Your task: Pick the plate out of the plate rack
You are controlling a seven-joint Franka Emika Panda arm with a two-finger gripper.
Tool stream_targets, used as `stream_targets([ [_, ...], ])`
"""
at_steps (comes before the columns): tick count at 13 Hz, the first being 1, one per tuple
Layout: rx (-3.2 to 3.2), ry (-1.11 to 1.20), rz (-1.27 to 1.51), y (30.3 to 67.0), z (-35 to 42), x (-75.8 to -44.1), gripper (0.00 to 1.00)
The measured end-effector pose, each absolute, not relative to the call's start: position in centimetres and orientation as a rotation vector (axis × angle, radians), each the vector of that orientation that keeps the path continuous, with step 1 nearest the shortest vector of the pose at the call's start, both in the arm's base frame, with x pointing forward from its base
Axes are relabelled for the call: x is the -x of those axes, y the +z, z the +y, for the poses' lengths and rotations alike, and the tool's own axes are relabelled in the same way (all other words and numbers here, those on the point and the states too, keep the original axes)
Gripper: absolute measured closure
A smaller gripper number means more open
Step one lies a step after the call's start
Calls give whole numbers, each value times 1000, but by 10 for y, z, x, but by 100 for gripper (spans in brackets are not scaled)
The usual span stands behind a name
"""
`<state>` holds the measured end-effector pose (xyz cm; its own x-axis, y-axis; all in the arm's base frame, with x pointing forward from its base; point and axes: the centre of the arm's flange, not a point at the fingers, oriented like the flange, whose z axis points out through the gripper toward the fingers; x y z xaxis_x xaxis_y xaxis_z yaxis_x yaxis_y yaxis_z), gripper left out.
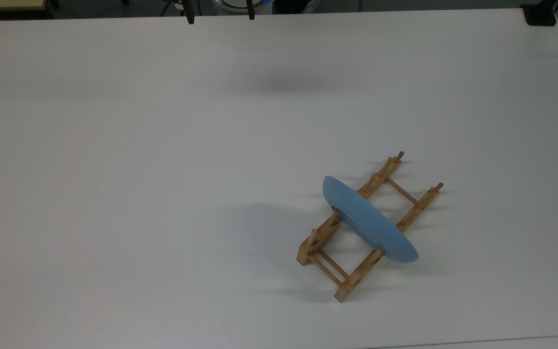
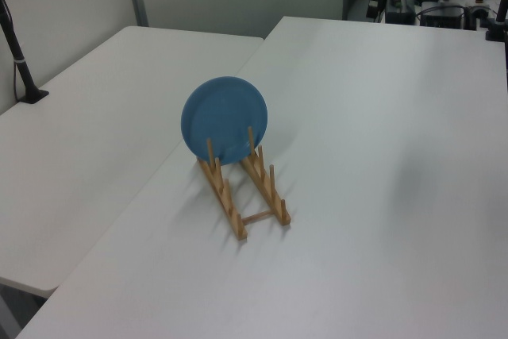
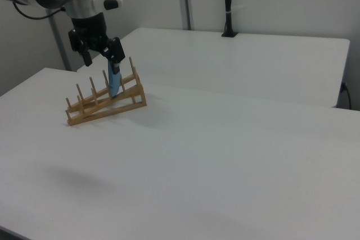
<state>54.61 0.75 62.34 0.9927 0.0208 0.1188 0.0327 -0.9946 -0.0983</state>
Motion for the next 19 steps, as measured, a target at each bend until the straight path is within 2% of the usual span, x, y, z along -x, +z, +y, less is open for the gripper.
stream_targets([
  [15, 3042, -157, -59, 615, 10, -550, 0],
  [19, 3178, -121, -199, 599, 11, -558, 0],
])
